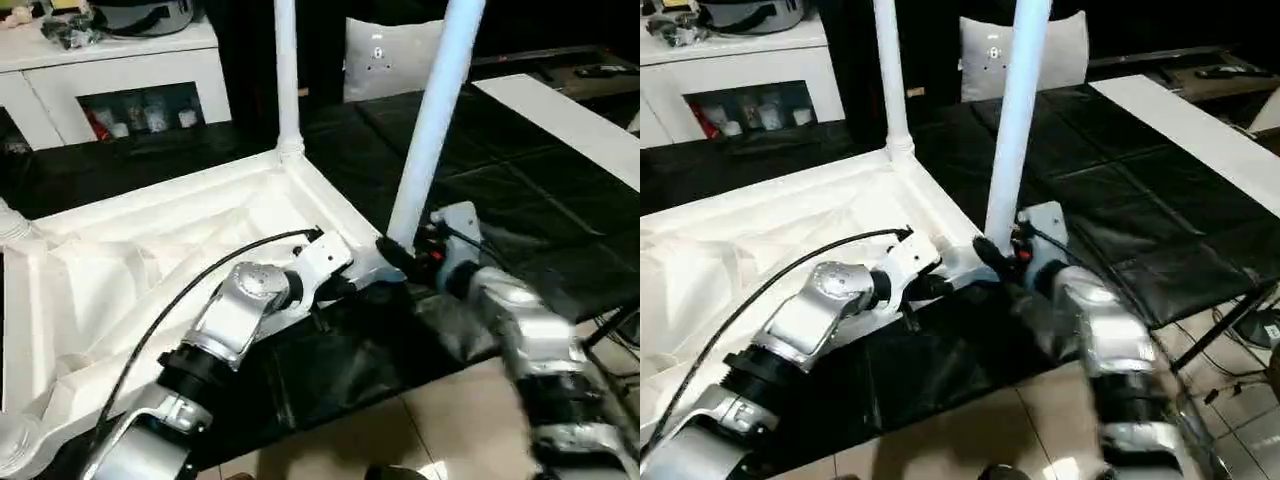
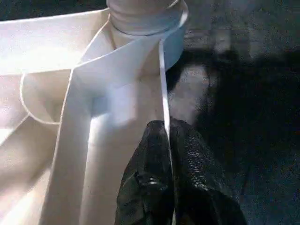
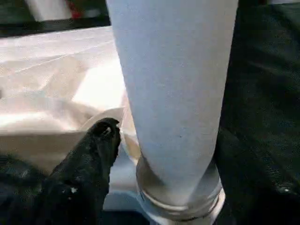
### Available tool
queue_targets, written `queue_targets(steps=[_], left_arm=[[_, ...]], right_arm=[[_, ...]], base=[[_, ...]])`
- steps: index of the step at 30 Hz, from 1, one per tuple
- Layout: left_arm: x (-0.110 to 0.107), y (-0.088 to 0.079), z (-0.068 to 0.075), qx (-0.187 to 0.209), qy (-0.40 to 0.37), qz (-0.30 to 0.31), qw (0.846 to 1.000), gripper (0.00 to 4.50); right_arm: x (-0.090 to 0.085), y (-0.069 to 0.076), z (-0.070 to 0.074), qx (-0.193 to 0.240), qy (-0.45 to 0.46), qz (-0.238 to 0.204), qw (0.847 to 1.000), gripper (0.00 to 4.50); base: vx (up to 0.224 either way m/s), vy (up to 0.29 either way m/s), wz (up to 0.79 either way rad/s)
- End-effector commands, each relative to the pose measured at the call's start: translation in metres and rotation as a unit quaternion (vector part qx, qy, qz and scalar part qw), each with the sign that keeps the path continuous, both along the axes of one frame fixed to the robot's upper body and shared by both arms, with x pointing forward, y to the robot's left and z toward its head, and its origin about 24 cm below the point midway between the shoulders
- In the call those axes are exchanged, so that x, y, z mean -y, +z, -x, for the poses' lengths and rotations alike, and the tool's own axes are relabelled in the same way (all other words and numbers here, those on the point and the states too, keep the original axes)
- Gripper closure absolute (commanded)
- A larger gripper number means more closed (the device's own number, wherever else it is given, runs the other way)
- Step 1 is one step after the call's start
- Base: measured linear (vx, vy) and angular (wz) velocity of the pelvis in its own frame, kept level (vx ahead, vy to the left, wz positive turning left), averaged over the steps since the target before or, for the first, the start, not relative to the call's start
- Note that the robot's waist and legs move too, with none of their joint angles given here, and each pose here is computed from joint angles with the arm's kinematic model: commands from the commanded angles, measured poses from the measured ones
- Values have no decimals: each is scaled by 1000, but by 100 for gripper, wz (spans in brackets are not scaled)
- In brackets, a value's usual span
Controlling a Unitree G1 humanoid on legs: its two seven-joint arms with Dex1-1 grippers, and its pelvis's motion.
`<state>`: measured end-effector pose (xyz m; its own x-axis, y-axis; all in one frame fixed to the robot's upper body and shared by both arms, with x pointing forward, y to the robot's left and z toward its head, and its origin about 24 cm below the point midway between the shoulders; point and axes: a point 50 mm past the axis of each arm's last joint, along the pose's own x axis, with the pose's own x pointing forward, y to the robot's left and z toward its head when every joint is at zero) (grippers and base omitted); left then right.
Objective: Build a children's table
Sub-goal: Rotate leg to tighten
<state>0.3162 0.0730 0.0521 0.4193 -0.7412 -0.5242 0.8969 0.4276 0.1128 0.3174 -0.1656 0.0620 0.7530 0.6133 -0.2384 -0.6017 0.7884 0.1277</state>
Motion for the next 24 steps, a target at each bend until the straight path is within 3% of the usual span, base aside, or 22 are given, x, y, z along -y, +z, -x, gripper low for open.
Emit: queue_targets(steps=[1, 9, 11, 14, 15, 16, 17, 24], left_arm=[[-5, -1, 1, 4, -40, -23, 999, 450], [-17, -4, 11, -3, -155, -50, 987, 450], [-22, -6, 18, -5, -234, -71, 969, 450], [-25, -6, 22, -14, -280, -84, 956, 450], [-25, -6, 22, -14, -281, -85, 956, 450], [-27, -6, 26, -20, -323, -98, 941, 450], [-27, -6, 26, -21, -333, -102, 937, 450], [-24, -4, 26, -19, -369, -105, 923, 450]], right_arm=[[0, 11, 7, 23, 74, -8, 997, 78], [28, 21, 21, 20, 180, 40, 983, 4], [36, 24, 27, 15, 235, 67, 970, 4], [38, 24, 30, 8, 268, 78, 960, 4], [38, 24, 30, 8, 269, 78, 960, 19], [37, 23, 32, -1, 292, 77, 953, 38], [36, 23, 32, -3, 299, 75, 951, 38], [27, 22, 38, -12, 346, 48, 937, 93]], base=[[0, 0, 0], [0, 0, 0], [0, 0, 0], [0, 0, 0], [0, 0, 0], [0, 0, 0], [0, 0, 0], [0, 0, 0]])
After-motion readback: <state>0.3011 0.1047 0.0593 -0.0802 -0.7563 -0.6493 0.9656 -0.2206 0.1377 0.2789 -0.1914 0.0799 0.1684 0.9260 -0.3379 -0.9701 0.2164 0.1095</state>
